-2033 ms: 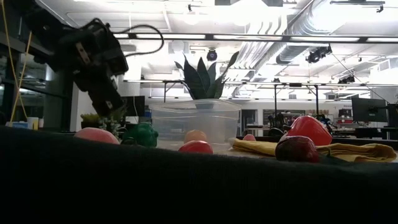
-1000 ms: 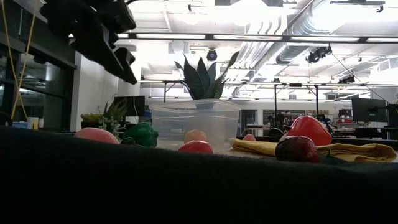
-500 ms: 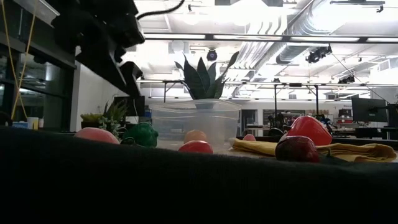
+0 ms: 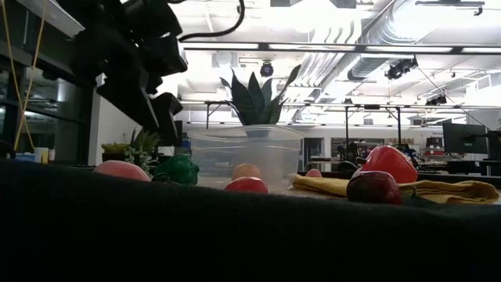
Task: Pick and placing Produce into tupperware
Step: Put the green bell pepper into the transparent container
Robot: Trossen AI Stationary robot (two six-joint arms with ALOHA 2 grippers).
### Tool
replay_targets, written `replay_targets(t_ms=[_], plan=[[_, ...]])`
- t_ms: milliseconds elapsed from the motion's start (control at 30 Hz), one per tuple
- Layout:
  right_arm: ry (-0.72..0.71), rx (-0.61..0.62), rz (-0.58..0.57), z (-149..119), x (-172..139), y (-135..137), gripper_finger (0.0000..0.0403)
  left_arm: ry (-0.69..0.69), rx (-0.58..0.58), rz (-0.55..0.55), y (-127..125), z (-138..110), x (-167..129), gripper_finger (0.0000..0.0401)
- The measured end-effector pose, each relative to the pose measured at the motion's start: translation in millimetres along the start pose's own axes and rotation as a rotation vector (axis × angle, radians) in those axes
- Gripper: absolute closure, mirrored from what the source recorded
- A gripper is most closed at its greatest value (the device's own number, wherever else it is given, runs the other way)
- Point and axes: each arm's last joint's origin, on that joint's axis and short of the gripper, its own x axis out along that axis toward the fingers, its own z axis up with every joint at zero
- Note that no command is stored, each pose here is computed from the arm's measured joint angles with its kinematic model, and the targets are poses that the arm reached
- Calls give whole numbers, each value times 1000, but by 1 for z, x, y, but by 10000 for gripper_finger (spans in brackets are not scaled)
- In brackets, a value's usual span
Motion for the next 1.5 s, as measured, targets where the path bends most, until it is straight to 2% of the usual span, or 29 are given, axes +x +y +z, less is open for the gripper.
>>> replay_targets(t_ms=[1033, 1367, 1500], plan=[[4, -3, 5, 0, 0, 0, 164, 11, -51, 6, 5, -1, 21, 130], [4, -3, 6, 0, 0, 0, 164, -13, -48, 19, 5, 2, 21, 92], [4, -3, 6, 0, 0, 0, 164, -16, -48, 19, 5, 2, 21, 90]])
